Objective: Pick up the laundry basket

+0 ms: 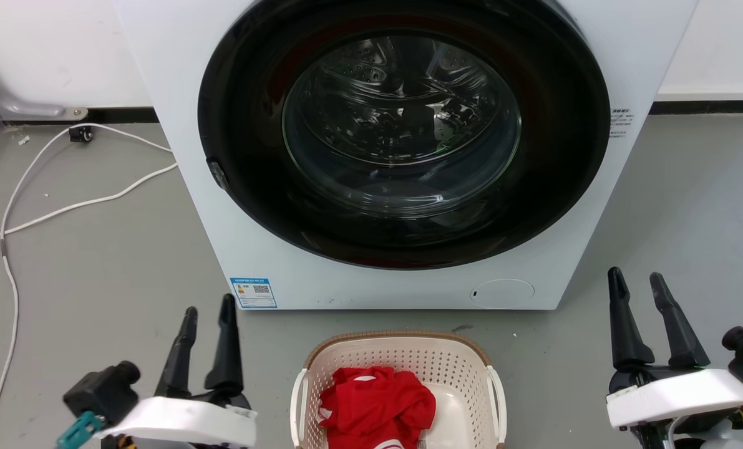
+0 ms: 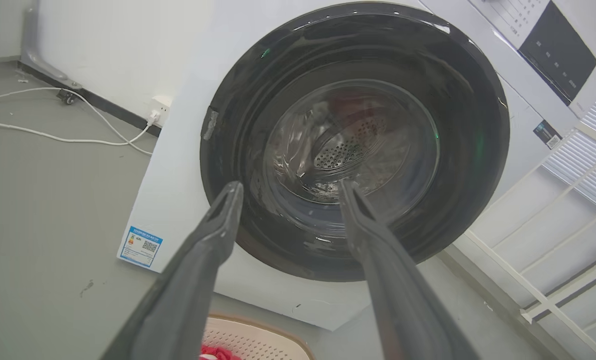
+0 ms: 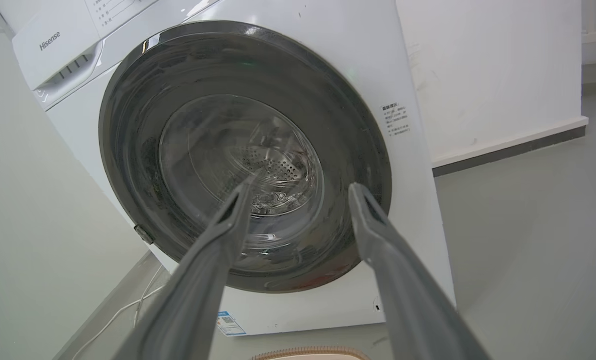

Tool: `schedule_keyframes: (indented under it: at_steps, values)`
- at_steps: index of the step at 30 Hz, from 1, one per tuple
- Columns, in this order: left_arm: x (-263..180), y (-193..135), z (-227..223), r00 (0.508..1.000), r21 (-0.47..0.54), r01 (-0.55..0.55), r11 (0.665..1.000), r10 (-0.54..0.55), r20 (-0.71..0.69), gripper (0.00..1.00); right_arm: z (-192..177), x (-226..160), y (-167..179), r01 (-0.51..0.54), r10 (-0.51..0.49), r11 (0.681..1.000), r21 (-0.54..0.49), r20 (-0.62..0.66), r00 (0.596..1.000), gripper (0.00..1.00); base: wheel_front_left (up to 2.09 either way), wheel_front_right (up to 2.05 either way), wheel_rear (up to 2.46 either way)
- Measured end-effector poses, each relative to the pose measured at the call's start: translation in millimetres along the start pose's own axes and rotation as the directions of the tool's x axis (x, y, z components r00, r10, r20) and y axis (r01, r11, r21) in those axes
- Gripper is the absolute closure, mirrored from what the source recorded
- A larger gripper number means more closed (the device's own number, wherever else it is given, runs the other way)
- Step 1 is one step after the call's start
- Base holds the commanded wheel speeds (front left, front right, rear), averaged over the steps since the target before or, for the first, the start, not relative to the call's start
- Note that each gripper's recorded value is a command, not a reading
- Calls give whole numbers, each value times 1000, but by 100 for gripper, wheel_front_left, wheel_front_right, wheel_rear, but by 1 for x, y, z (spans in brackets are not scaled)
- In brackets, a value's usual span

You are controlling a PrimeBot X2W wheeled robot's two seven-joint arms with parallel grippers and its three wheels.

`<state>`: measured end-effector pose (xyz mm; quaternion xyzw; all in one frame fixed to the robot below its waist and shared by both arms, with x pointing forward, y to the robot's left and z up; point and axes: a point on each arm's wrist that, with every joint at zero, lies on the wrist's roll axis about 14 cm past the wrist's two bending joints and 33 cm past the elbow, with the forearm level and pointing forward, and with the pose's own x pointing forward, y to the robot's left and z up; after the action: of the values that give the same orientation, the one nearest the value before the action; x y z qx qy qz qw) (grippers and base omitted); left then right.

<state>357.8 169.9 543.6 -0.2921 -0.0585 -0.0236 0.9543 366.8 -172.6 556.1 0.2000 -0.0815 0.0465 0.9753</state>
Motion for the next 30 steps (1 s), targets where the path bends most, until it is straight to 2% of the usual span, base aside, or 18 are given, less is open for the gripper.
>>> schedule_keyframes:
  at_steps: [7, 16, 30]
  values:
    - [-3, -19, -6, 998, 128, 61, 990, -60, -14, 0, 4, -2, 7, -25, 26, 995, -92, 17, 1000, 0, 0, 0, 0]
    - [-7, -31, -13, 995, 277, 100, 956, -94, -36, 0, 3, -8, 6, -28, 31, 981, -193, 15, 999, 0, 0, 0, 0]
    - [-16, -35, -24, 993, 390, 122, 913, -109, -54, 0, -13, -17, -2, -28, 19, 952, -305, -32, 999, 0, 0, 0, 0]
